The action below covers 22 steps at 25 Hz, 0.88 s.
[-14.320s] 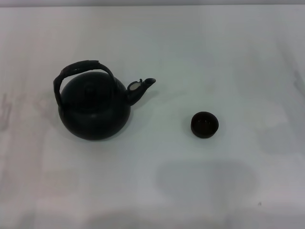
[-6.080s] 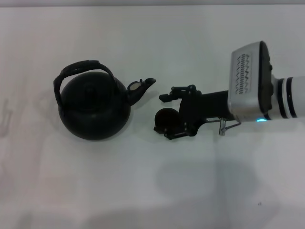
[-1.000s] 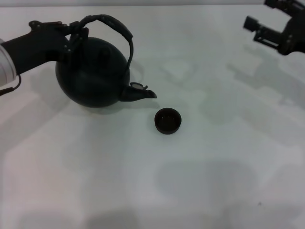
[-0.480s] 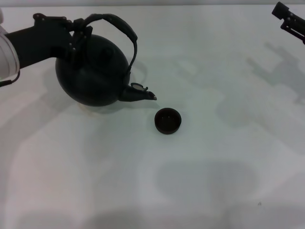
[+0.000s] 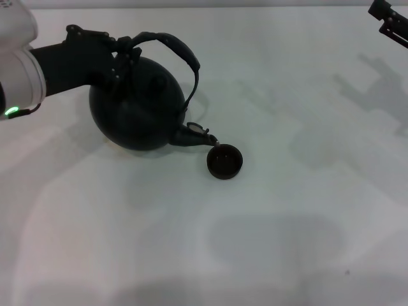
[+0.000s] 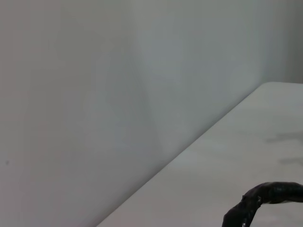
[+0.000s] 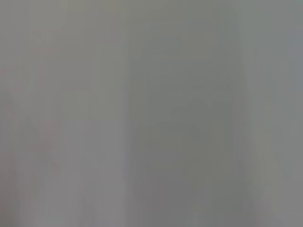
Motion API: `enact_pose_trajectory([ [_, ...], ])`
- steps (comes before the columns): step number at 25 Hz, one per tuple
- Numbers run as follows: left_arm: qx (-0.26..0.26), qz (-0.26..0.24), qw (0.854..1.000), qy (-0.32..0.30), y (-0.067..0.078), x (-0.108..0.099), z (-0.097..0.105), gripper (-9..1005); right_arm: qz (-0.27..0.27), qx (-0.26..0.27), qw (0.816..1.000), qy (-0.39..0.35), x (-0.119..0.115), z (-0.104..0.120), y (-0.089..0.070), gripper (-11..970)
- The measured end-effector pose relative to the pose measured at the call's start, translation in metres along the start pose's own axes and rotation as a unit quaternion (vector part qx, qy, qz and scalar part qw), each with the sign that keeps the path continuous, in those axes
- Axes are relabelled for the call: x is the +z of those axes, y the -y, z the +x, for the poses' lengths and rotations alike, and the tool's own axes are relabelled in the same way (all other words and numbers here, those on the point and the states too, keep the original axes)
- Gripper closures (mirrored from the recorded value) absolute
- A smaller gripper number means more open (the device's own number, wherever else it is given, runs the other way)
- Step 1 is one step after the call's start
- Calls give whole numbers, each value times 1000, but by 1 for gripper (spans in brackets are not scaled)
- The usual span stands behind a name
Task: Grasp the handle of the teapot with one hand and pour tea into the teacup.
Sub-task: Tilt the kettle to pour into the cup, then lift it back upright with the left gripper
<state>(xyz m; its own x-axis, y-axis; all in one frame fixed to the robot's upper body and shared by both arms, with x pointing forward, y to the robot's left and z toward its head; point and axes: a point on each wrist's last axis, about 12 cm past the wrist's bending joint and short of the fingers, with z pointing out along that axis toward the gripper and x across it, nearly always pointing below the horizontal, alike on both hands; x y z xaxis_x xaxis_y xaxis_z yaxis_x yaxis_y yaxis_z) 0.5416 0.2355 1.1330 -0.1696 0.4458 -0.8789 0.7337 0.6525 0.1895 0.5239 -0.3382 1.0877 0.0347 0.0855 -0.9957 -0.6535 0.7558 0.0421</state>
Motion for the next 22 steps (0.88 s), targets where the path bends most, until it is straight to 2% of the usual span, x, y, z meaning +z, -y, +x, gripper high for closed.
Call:
enact_pose_trajectory([
  [22,80,17,996,-36,10,18,-24,832,23,-4,1000,-3,-3,0,6,119],
])
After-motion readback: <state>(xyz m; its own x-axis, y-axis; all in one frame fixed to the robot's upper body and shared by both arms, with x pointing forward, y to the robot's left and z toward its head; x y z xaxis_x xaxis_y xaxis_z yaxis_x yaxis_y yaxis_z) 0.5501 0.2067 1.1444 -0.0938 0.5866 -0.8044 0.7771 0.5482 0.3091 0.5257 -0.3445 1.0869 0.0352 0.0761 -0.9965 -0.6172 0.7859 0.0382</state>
